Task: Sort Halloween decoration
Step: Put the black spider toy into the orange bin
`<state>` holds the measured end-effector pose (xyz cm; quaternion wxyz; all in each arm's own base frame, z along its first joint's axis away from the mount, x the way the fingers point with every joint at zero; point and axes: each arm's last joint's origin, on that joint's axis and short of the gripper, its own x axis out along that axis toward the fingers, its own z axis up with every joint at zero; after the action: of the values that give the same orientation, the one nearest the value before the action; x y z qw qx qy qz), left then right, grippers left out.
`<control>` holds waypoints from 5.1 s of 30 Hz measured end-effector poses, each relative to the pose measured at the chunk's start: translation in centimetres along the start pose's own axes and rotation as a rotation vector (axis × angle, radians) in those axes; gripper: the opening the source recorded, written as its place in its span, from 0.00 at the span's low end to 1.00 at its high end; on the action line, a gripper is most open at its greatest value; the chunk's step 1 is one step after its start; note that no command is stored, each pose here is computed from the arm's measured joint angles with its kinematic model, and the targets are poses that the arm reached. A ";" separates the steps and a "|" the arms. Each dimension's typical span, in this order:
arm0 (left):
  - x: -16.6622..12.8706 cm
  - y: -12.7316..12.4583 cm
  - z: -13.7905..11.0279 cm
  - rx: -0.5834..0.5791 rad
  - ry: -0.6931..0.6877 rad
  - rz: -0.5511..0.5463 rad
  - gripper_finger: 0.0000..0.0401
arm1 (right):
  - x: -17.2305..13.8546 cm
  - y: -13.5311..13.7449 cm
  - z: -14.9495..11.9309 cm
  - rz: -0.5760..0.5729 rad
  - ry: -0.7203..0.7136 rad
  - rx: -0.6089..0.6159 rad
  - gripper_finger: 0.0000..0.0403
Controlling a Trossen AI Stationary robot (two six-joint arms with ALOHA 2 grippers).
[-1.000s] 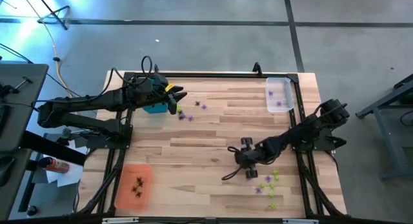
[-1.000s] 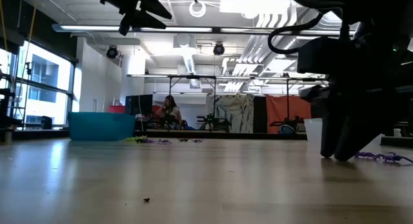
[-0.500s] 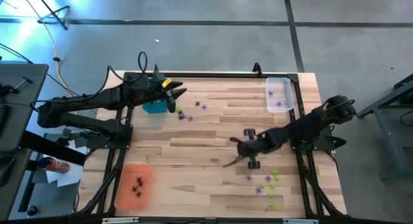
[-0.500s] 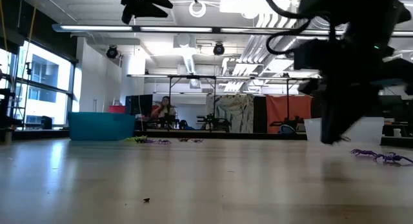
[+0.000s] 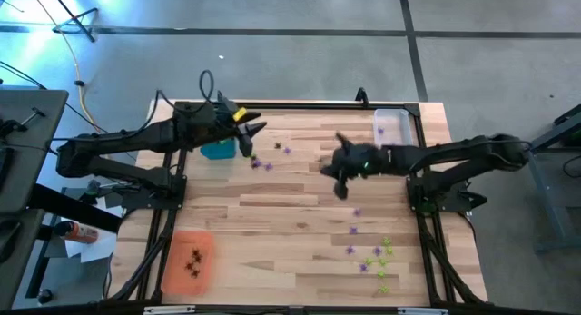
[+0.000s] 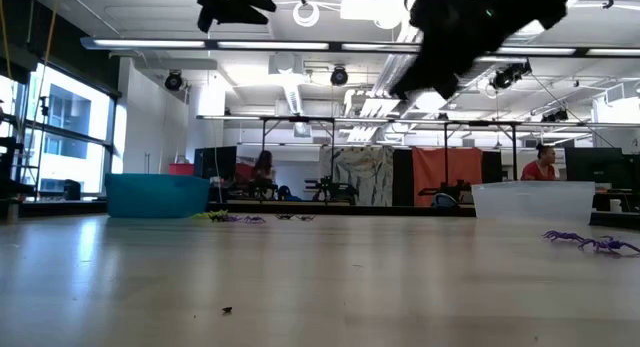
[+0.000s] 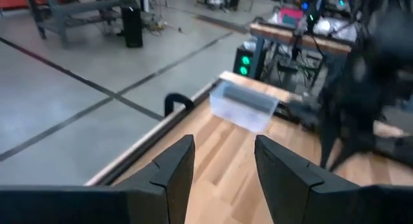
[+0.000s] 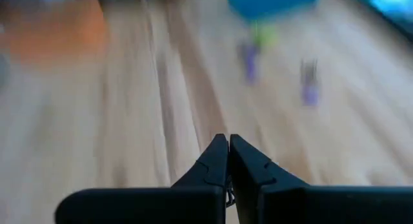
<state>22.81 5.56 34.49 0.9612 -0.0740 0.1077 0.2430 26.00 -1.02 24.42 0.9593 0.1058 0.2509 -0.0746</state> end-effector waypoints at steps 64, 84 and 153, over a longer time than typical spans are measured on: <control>8.6 -4.9 -1.2 -0.136 -0.206 -0.847 0.22 | -0.1 0.5 8.6 0.449 -0.736 0.029 0.00; 8.5 -3.5 -1.0 -0.118 -0.179 -0.802 0.00 | -0.1 0.1 8.5 0.392 -0.727 0.080 0.04; -15.8 -15.0 -23.8 0.204 1.366 -0.400 0.00 | -6.2 -5.6 5.8 -0.223 -0.323 0.187 0.59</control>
<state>12.36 -19.26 16.67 0.7073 -0.1377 0.6915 -0.0498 22.24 -7.27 31.50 0.9589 0.1524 0.0959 -0.2192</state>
